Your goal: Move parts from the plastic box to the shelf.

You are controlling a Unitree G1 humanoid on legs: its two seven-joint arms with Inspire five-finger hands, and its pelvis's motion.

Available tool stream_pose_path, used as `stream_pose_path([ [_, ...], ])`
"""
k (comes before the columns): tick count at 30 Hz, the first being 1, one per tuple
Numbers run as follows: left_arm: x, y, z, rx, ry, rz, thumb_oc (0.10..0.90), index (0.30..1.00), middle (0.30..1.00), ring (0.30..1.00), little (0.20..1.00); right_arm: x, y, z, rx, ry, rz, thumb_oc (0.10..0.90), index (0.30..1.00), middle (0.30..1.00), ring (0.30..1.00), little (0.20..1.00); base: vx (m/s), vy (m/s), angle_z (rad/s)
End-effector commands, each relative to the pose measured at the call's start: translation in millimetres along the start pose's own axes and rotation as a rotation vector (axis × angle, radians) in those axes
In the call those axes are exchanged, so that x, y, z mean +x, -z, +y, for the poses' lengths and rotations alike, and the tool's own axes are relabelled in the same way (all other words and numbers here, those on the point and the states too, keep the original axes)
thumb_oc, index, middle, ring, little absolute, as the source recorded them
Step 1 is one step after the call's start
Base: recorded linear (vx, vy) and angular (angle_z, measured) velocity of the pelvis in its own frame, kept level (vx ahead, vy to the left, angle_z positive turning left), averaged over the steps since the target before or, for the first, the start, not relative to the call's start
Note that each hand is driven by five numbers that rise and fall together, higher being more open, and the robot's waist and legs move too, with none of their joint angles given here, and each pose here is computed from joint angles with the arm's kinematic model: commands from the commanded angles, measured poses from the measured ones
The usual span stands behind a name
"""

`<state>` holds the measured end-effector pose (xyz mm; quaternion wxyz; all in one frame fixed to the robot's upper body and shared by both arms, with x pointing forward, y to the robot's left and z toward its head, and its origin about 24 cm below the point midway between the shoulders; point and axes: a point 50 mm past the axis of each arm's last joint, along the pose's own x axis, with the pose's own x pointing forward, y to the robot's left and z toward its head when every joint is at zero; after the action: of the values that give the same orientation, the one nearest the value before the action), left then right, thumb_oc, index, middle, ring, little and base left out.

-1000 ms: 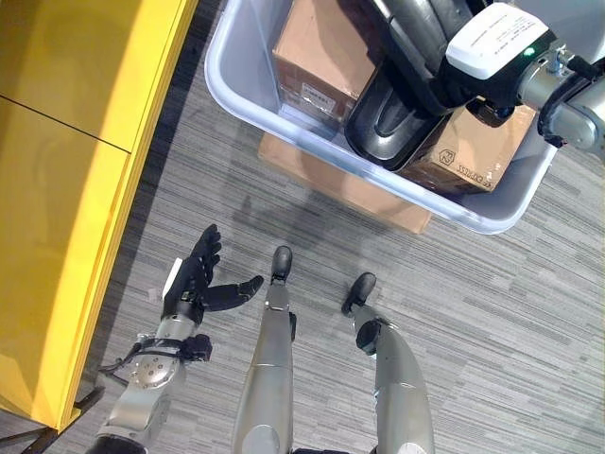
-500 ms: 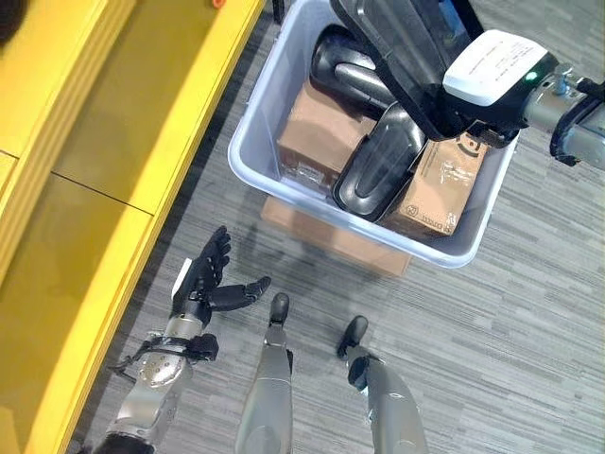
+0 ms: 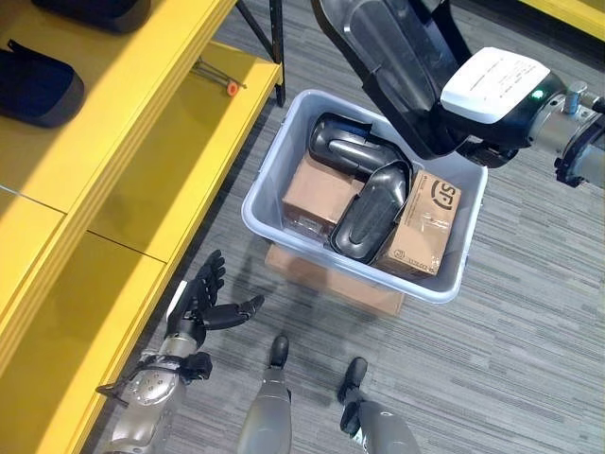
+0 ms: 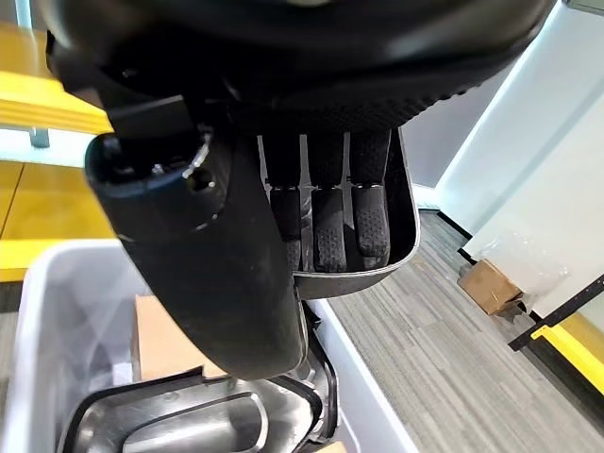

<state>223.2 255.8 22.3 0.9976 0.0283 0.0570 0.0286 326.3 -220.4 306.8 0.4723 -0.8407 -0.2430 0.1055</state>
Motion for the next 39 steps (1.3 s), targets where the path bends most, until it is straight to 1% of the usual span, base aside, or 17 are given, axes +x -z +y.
stream_pose_path([
  [1,-10,-8,4,0.065,0.022,-0.063,0.9,1.0,1.0,1.0,1.0,7,9,-20,0.092,0.146,0.068,0.4,0.3,0.3,0.3,0.3,0.01,0.005,-0.15],
  [3,-9,-6,-1,0.05,0.022,-0.06,0.9,1.0,1.0,1.0,1.0,14,0,-11,0.144,0.135,0.045,0.4,0.3,0.3,0.3,0.3,0.01,-0.002,-0.16],
  [7,-6,-5,-6,0.036,0.023,-0.065,0.9,1.0,1.0,1.0,1.0,21,-8,-2,0.181,0.105,0.021,0.4,0.3,0.3,0.3,0.3,0.0,-0.033,-0.08],
  [11,-4,-6,-5,0.023,-0.012,-0.075,0.9,1.0,1.0,1.0,1.0,28,-14,-4,0.211,0.11,-0.01,0.4,0.3,0.3,0.3,0.3,-0.01,-0.125,-0.04],
  [14,-9,-3,-5,-0.034,-0.036,-0.075,0.9,1.0,1.0,1.0,1.0,36,-15,-21,0.236,0.171,-0.028,0.4,0.3,0.3,0.3,0.3,-0.12,-0.223,0.05],
  [16,-9,-6,-10,-0.075,-0.017,-0.097,0.9,1.0,1.0,1.0,1.0,42,-13,-42,0.221,0.218,-0.039,0.4,0.3,0.3,0.3,0.3,-0.22,-0.111,0.29],
  [17,-9,-6,-13,-0.089,-0.003,-0.098,0.9,1.0,1.0,1.0,1.0,42,-13,-44,0.205,0.213,-0.048,0.4,0.3,0.3,0.3,0.3,-0.18,-0.036,0.5],
  [19,-4,-7,-20,-0.098,0.02,-0.098,0.9,1.0,1.0,1.0,1.0,29,-2,-38,0.16,0.184,-0.005,0.4,0.3,0.3,0.3,0.3,-0.04,0.0,1.35],
  [20,-3,-7,-20,-0.098,0.021,-0.098,0.9,1.0,1.0,1.0,1.0,29,-2,-38,0.159,0.183,-0.005,0.4,0.3,0.3,0.3,0.3,0.01,0.03,1.95],
  [21,-4,-5,-22,-0.126,0.03,-0.094,0.9,1.0,1.0,1.0,1.0,21,6,-30,0.139,0.169,0.037,0.4,0.3,0.3,0.3,0.3,-0.01,0.052,1.75],
  [22,-5,-5,-23,-0.136,0.03,-0.093,0.9,1.0,1.0,1.0,1.0,19,5,-26,0.136,0.16,0.037,0.4,0.3,0.3,0.3,0.3,0.02,0.08,1.34],
  [25,-2,0,-29,-0.143,0.035,-0.077,0.9,1.0,1.0,1.0,1.0,8,2,-13,0.204,0.157,0.044,0.4,0.3,0.3,0.3,0.3,0.15,0.144,0.92],
  [29,0,-2,-25,-0.12,0.02,-0.083,0.9,1.0,1.0,1.0,1.0,-1,3,0,0.265,0.171,0.074,0.4,0.3,0.3,0.3,0.3,0.1,0.15,0.39],
  [34,-3,5,-21,-0.109,-0.01,-0.054,0.9,1.0,1.0,1.0,1.0,-10,6,11,0.296,0.165,0.113,0.4,0.3,0.3,0.3,0.3,0.07,0.127,0.24],
  [39,-4,6,-20,-0.086,-0.004,-0.049,0.9,1.0,1.0,1.0,1.0,-15,7,19,0.304,0.152,0.131,0.4,0.3,0.3,0.3,0.3,0.05,0.105,0.23],
])
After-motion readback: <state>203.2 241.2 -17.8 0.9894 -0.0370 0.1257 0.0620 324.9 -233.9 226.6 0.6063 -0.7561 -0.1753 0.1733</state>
